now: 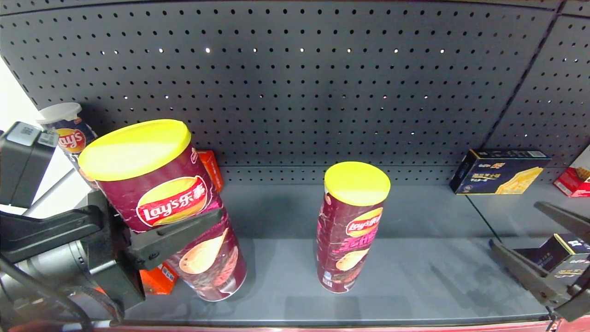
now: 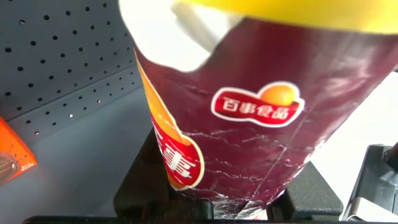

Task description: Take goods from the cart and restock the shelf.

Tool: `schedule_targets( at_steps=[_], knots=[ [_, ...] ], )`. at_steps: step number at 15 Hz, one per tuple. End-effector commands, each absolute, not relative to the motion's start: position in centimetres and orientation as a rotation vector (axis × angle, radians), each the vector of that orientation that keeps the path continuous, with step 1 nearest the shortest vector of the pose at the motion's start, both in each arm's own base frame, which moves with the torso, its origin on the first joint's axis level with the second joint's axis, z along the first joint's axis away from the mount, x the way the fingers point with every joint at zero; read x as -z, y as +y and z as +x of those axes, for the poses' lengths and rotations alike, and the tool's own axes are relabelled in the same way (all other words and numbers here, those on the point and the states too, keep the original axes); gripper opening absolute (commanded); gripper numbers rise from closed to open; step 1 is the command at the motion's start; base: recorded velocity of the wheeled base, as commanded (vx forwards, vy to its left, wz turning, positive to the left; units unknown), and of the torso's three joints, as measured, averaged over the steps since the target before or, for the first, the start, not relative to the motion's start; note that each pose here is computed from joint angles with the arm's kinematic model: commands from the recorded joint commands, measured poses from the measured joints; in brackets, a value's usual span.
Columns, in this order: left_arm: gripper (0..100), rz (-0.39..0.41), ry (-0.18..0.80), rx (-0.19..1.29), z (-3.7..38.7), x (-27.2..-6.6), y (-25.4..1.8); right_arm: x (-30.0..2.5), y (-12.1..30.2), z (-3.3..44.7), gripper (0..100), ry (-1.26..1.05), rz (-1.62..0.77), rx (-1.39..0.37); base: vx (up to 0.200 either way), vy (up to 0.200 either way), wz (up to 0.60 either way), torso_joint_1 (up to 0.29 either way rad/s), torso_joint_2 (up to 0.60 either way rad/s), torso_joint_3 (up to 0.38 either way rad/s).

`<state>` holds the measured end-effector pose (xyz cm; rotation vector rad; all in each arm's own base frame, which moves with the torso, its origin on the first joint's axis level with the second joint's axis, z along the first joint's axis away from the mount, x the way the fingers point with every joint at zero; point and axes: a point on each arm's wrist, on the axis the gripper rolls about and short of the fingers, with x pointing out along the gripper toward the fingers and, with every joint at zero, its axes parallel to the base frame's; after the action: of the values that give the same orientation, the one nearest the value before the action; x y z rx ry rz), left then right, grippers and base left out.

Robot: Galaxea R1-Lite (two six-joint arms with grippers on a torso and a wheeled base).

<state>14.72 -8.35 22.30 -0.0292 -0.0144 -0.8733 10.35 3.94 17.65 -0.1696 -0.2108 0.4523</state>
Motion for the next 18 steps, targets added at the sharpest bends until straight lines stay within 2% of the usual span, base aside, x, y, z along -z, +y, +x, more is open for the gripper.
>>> schedule_targets(
  at_steps=[1,3,6,7,9,10,11,18],
  knots=[
    [0,-0.029,-0.015,0.873,14.7,-22.3,-8.3,-18.1,2.6,7.7,100,-0.285,-0.155,-0.344,0.000,0.000,0.00,0.000,0.00,0.000],
    [0,-0.028,-0.020,0.878,14.7,-22.4,-8.4,-16.6,1.3,4.4,100,-0.255,-0.144,-0.235,0.000,0.000,0.00,0.000,0.00,0.000],
    [0,-0.028,-0.014,0.881,14.7,-22.3,-8.4,-14.6,0.2,1.6,100,-0.198,-0.145,-0.163,0.000,0.000,0.00,0.000,0.00,0.000],
    [0,-0.027,-0.015,0.882,14.6,-22.3,-8.4,-13.0,-0.2,0.2,100,-0.165,-0.150,-0.159,0.000,0.000,0.00,0.000,0.00,0.000],
    [0,-0.027,-0.016,0.884,14.7,-22.3,-8.5,-10.3,-0.8,-1.5,100,-0.130,-0.126,-0.219,0.000,0.000,0.00,0.000,0.00,0.000],
    [0,-0.027,-0.015,0.885,14.7,-22.3,-8.5,-8.3,-0.9,-2.1,100,-0.096,-0.098,-0.323,0.000,0.000,0.00,0.000,0.00,0.000],
    [0,-0.027,-0.016,0.887,14.7,-22.3,-8.5,-8.1,-0.9,-2.1,100,-0.067,-0.075,-0.370,0.000,0.000,0.00,0.000,0.00,0.000],
    [0,-0.027,-0.016,0.899,14.5,-22.3,-8.7,-8.2,-0.9,-2.1,100,-0.075,-0.057,-0.379,0.000,0.000,0.00,0.000,0.00,0.000]
  ],
)
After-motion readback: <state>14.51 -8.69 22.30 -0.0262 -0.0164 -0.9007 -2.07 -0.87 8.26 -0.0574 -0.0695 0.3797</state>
